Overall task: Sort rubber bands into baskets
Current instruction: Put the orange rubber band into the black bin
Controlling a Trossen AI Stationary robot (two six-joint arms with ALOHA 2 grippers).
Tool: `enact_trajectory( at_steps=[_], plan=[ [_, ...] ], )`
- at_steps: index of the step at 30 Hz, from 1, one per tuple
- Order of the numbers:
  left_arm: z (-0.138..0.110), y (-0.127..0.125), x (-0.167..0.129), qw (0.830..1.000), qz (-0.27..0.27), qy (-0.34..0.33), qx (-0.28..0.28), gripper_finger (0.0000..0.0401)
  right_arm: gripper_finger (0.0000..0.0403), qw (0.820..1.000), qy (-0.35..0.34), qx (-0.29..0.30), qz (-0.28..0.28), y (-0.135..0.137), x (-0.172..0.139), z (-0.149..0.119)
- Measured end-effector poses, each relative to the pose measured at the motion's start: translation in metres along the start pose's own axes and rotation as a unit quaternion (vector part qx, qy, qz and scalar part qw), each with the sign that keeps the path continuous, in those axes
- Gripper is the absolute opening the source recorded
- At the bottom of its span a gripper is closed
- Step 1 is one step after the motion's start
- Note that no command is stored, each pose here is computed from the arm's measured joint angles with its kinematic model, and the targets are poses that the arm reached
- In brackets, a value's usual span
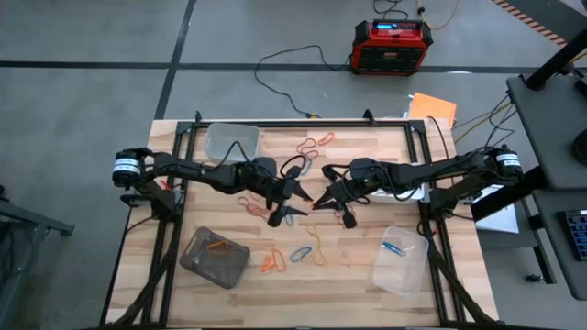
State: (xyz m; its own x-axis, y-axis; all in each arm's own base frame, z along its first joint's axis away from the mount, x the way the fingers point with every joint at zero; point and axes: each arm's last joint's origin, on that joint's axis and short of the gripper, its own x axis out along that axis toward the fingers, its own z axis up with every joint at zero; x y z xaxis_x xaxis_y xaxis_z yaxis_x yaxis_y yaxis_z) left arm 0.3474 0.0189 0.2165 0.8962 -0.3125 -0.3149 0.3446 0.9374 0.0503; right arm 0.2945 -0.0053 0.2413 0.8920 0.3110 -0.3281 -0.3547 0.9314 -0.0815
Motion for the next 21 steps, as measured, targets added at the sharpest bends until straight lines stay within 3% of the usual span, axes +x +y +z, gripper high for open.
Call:
enact_trajectory(
  at_steps=[7, 11, 16, 21],
  plan=[
    [-0.002, 0.000, -0.001, 1.000, 0.011, 0.014, -0.005, 0.0016, 0.0009, 1.000, -0.001, 0.008, -0.001, 0.000, 0.000, 0.000],
    [0.001, -0.001, -0.004, 1.000, 0.011, 0.014, -0.013, 0.0003, 0.0024, 1.000, -0.002, 0.030, -0.002, -0.001, 0.000, 0.000],
    [0.005, -0.003, -0.012, 0.999, 0.009, 0.028, -0.036, 0.0001, 0.0090, 0.999, 0.000, 0.049, -0.005, -0.002, -0.001, 0.000],
    [0.013, -0.016, -0.032, 0.983, -0.006, 0.117, -0.138, 0.0000, 0.0155, 0.999, 0.011, 0.050, -0.016, -0.003, -0.001, -0.002]
  ],
)
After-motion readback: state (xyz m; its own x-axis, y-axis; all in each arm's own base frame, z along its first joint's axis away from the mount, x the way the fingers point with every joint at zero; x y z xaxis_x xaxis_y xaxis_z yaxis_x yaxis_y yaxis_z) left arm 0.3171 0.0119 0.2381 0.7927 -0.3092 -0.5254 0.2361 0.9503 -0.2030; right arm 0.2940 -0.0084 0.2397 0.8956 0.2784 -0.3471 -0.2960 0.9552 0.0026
